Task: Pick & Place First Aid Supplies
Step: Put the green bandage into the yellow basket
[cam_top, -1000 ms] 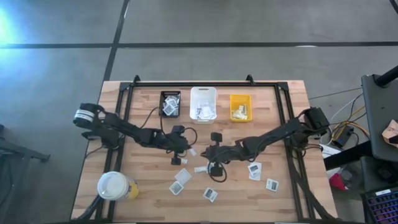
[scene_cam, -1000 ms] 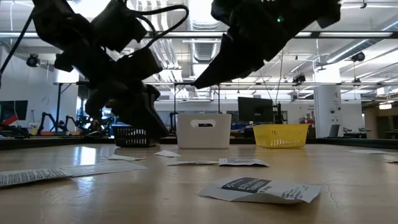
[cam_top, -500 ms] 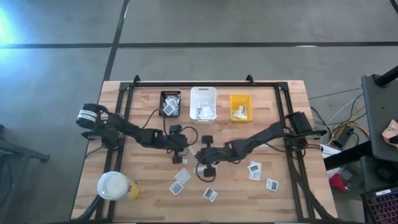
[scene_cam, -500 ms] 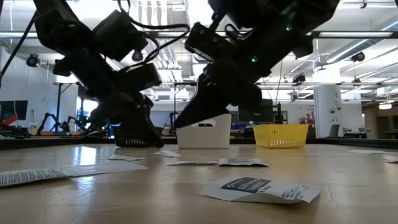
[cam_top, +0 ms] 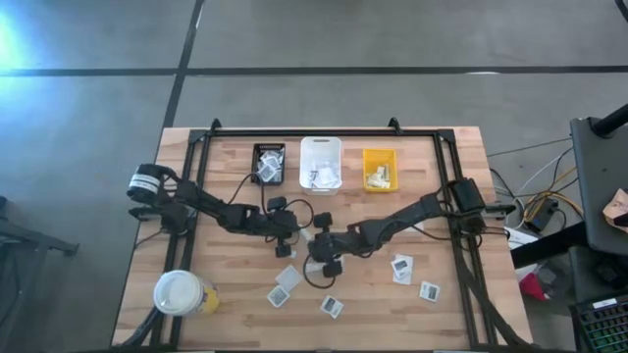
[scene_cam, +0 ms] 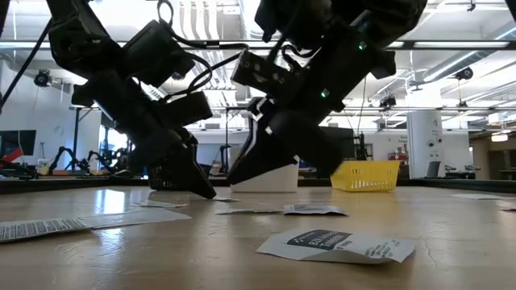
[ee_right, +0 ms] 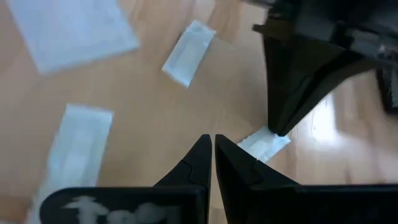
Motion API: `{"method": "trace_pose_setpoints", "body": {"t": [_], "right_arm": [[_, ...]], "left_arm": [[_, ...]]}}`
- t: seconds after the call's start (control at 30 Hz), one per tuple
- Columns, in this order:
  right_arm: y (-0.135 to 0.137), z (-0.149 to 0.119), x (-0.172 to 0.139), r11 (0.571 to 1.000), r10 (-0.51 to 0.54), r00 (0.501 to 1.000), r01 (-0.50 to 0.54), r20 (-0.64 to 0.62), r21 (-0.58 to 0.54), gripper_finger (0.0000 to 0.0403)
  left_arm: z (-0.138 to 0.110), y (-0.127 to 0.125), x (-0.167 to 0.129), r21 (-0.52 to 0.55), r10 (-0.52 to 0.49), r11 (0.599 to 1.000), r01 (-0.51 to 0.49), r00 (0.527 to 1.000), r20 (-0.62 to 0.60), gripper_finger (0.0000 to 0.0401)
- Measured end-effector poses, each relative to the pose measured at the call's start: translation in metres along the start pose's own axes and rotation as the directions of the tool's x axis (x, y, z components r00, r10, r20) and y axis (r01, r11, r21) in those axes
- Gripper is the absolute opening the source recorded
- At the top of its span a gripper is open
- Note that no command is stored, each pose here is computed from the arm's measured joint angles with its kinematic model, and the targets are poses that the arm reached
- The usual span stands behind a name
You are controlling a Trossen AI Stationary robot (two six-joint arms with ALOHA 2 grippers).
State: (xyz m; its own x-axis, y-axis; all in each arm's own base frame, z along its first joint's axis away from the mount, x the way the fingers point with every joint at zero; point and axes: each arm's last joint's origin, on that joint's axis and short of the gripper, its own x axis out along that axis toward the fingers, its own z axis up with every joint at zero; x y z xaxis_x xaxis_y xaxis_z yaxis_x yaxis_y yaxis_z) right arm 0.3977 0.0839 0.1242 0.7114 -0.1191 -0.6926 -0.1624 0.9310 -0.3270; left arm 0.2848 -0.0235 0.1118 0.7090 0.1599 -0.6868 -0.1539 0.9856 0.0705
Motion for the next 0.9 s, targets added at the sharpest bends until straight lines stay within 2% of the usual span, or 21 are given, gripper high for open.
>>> {"method": "trace_pose_setpoints", "body": {"t": [0.07, 0.17, 0.33, 0.43, 0.53, 0.8, 0.9], "right_arm": [[0.0, -0.001, 0.0, 0.996, 0.001, 1.0, -0.001, -0.006, -0.086, 0.0018], [0.0, -0.001, 0.0, 0.987, -0.005, 1.0, 0.003, -0.01, -0.158, 0.0018], [-0.002, -0.007, 0.0, 0.962, -0.026, 0.997, 0.006, -0.073, -0.272, 0.0018], [-0.003, -0.01, 0.0, 0.946, -0.071, 0.992, 0.034, -0.104, -0.324, 0.0028], [-0.004, -0.01, 0.0, 0.931, -0.087, 0.99, 0.043, -0.107, -0.363, 0.0045], [-0.003, -0.01, 0.001, 0.85, -0.1, 0.989, 0.027, -0.11, -0.526, 0.007], [-0.003, -0.013, 0.002, 0.837, -0.098, 0.987, 0.014, -0.125, -0.547, 0.007]], "left_arm": [[0.0, 0.0, 0.0, -0.004, 0.0, 1.0, 0.0, 1.0, -0.001, 0.0], [0.0, 0.0, 0.0, -0.032, -0.006, 0.999, 0.005, 1.0, -0.004, 0.0], [-0.001, 0.0, 0.0, -0.16, -0.021, 0.987, 0.019, 1.0, -0.01, 0.0], [-0.001, 0.0, 0.0, -0.311, -0.025, 0.95, 0.02, 1.0, -0.012, 0.0], [-0.001, 0.0, 0.0, -0.413, -0.032, 0.911, 0.024, 0.999, -0.013, 0.0], [-0.002, -0.001, 0.0, -0.545, -0.041, 0.838, 0.026, 0.999, -0.015, 0.0], [-0.002, -0.001, 0.0, -0.578, -0.042, 0.815, 0.025, 0.999, -0.016, 0.0]]}}
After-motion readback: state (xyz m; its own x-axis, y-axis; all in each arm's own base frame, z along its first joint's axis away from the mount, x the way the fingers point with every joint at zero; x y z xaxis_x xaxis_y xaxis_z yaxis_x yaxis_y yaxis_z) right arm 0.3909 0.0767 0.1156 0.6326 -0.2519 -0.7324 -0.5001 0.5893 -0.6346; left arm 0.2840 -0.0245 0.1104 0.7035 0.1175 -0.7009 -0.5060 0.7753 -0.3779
